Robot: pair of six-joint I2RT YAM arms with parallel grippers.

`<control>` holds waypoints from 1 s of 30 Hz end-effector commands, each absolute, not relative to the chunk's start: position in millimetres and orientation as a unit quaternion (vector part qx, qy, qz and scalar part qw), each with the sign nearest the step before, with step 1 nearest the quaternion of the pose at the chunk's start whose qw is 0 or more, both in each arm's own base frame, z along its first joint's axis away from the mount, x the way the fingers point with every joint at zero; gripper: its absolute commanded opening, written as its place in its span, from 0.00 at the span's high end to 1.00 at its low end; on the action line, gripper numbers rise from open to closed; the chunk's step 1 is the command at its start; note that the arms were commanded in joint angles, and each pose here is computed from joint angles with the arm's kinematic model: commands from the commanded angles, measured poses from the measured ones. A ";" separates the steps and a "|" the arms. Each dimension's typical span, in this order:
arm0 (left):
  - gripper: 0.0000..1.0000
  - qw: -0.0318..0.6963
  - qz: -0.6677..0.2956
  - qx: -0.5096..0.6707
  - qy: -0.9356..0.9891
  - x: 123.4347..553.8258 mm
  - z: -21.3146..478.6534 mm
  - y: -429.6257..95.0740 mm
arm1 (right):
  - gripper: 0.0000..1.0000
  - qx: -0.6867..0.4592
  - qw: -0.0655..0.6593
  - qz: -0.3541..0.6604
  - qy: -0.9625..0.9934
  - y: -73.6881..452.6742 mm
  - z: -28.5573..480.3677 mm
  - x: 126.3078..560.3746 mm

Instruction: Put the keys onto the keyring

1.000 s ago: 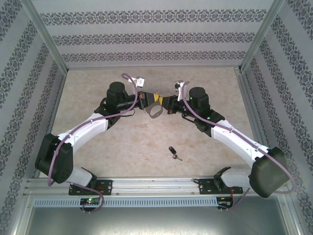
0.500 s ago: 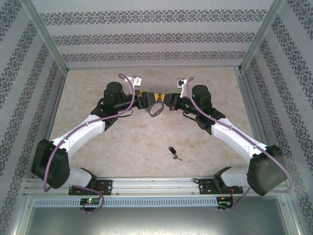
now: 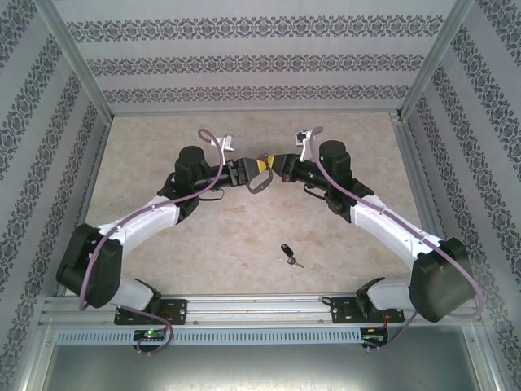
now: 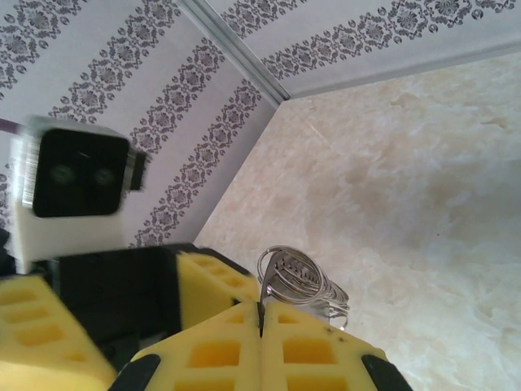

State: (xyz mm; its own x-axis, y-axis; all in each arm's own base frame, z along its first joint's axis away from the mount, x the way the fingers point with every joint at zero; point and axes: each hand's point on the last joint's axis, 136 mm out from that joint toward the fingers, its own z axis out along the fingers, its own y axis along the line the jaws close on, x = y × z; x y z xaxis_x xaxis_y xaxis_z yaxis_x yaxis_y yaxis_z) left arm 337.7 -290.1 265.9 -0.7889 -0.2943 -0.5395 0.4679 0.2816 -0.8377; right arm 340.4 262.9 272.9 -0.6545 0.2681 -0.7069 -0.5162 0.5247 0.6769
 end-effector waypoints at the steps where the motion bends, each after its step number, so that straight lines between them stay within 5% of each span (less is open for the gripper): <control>1: 0.35 0.309 -0.651 0.054 0.691 335.4 283.5 -299.5 | 1.00 -0.092 0.425 0.499 0.750 264.5 293.7 339.9; 23: 0.46 0.330 -0.685 0.056 0.647 344.6 321.5 -314.3 | 1.00 -0.098 0.420 0.497 0.752 264.7 286.5 334.5; 30: 0.61 0.335 -0.688 0.056 0.642 344.3 324.6 -313.9 | 1.00 -0.097 0.420 0.496 0.753 264.0 284.4 333.6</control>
State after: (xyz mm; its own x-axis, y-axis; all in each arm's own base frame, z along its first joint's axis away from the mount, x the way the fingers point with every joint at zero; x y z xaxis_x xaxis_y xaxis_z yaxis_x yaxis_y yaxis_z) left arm 352.6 -309.7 284.1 -0.8218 -0.3682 -0.4348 0.4230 0.1168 -0.8986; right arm 343.8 258.7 275.8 -0.6399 0.2822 -0.7148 -0.5217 0.5234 0.6737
